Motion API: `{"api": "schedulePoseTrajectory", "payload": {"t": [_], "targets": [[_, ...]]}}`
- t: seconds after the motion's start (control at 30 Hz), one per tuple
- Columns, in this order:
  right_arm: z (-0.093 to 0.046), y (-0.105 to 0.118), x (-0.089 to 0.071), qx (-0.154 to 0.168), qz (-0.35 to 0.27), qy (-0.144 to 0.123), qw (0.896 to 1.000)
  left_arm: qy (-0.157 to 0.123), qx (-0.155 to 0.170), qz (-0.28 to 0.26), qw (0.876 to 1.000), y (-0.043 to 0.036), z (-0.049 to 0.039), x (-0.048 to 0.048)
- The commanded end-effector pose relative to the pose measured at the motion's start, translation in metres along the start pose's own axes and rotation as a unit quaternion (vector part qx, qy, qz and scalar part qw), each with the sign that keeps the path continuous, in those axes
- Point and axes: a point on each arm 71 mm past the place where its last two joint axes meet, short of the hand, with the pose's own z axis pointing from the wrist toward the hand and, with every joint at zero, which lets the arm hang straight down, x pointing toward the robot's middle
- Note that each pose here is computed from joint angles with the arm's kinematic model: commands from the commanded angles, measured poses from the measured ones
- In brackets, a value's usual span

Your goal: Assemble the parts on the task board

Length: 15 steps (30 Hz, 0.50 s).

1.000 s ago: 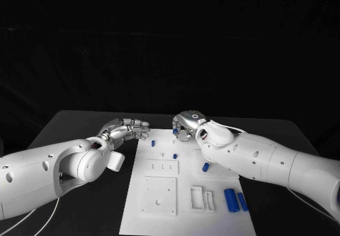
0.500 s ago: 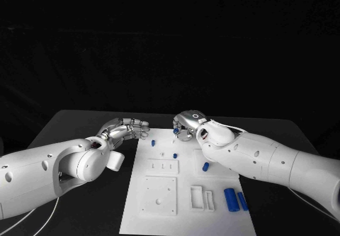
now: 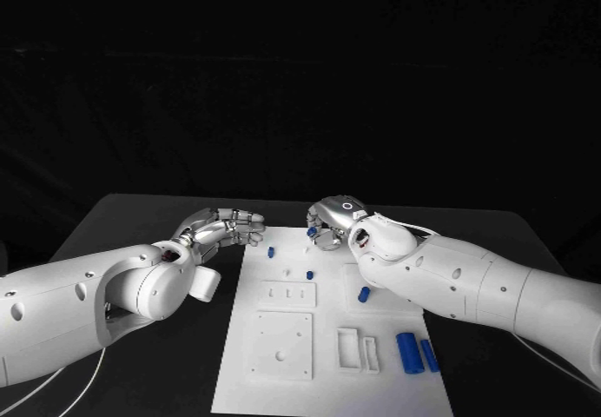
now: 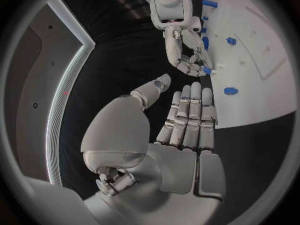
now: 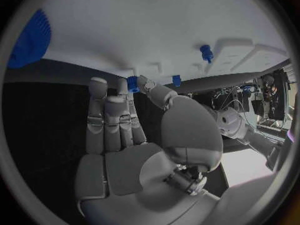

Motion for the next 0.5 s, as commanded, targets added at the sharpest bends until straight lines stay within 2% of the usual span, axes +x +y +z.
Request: {"api": "schedulePoseTrajectory", "payload": {"t": [0.03, 0.5], "targets": [[-0.0039, 0.0000, 0.0099, -0.002, -0.005, 0.020, 1.000, 0.007, 0.006, 0.000, 1.000, -0.0026, 0.0014, 0.0018], [-0.0049, 0.0035, 0.0103, -0.009, -0.001, 0.018, 1.000, 0.006, 0.006, 0.000, 1.000, -0.0024, 0.0019, 0.0006]]}}
